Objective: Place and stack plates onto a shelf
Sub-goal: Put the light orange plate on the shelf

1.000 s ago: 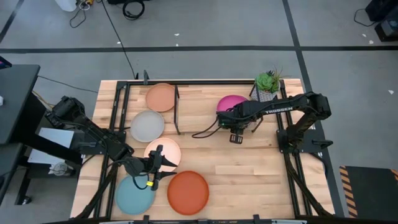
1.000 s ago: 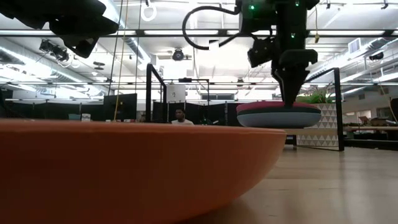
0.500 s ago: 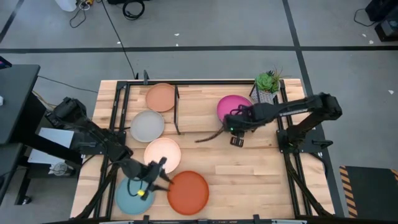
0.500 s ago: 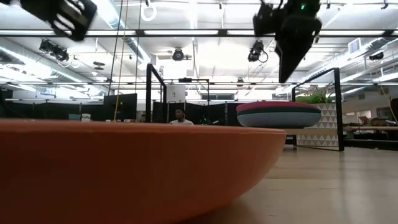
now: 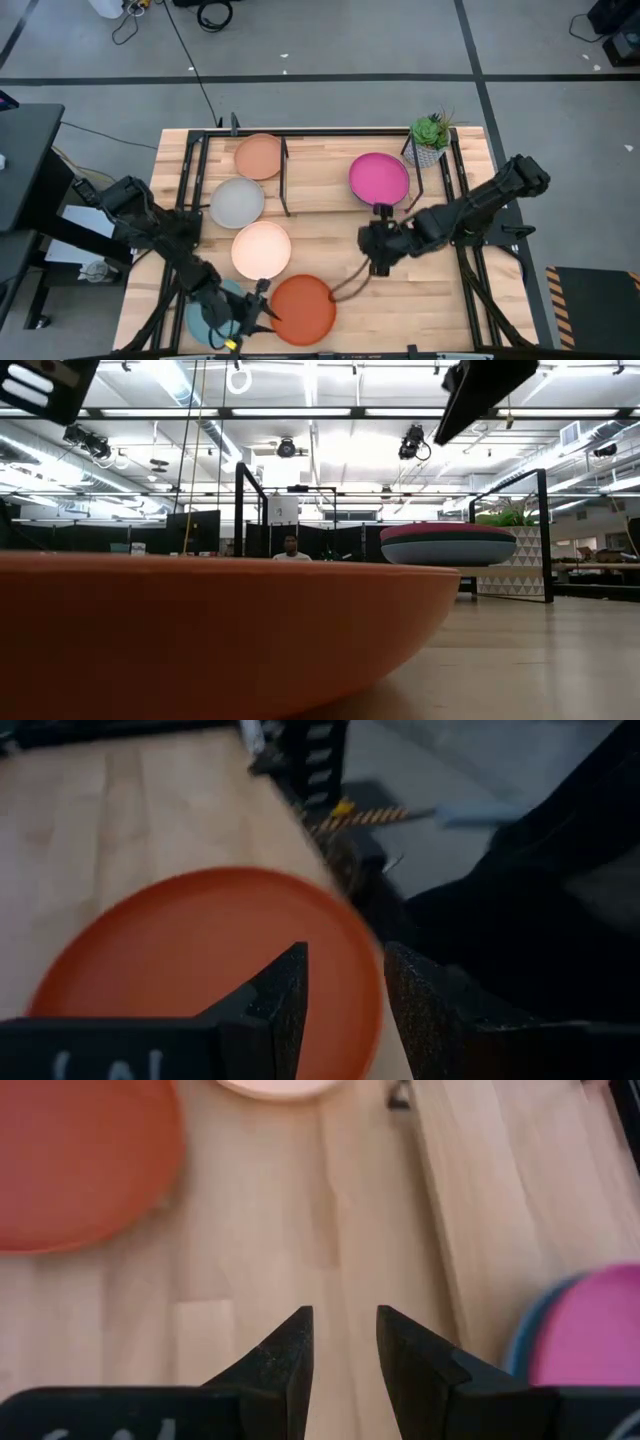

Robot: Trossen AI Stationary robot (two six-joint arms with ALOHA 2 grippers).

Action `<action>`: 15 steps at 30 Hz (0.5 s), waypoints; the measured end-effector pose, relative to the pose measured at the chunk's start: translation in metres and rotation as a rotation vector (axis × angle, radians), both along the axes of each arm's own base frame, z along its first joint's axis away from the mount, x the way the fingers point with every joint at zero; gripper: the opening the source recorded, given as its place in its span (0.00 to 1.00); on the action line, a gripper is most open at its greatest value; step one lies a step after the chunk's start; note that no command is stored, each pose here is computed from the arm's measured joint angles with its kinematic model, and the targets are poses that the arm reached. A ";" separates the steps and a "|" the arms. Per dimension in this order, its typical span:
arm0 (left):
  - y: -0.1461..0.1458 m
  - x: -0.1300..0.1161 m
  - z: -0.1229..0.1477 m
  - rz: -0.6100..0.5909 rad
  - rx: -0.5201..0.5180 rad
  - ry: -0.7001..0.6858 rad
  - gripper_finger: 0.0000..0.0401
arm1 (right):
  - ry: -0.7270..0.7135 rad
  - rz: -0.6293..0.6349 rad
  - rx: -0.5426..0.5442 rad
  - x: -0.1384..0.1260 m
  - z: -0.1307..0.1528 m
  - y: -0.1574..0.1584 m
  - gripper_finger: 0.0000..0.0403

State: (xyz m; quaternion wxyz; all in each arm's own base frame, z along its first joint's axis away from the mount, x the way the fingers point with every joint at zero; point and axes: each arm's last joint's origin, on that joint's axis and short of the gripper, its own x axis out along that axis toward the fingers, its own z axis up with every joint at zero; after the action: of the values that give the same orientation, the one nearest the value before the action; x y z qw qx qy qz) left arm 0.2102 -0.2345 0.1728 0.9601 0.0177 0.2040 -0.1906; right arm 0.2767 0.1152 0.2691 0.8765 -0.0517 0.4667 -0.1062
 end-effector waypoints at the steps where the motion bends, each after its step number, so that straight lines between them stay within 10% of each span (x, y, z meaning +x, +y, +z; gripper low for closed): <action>1: -0.004 0.003 0.002 0.011 0.030 0.021 0.35 | -0.011 0.018 -0.005 -0.002 0.000 0.006 0.29; 15: -0.040 0.029 0.018 0.078 -0.028 0.256 0.35 | -0.142 0.155 -0.032 -0.018 0.006 0.053 0.29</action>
State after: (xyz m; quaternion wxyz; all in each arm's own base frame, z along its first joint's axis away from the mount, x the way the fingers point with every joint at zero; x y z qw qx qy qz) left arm 0.2393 -0.2750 0.1913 0.9330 -0.0281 0.3229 -0.1564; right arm 0.2584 0.1681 0.2755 0.9119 -0.0940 0.3964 -0.0489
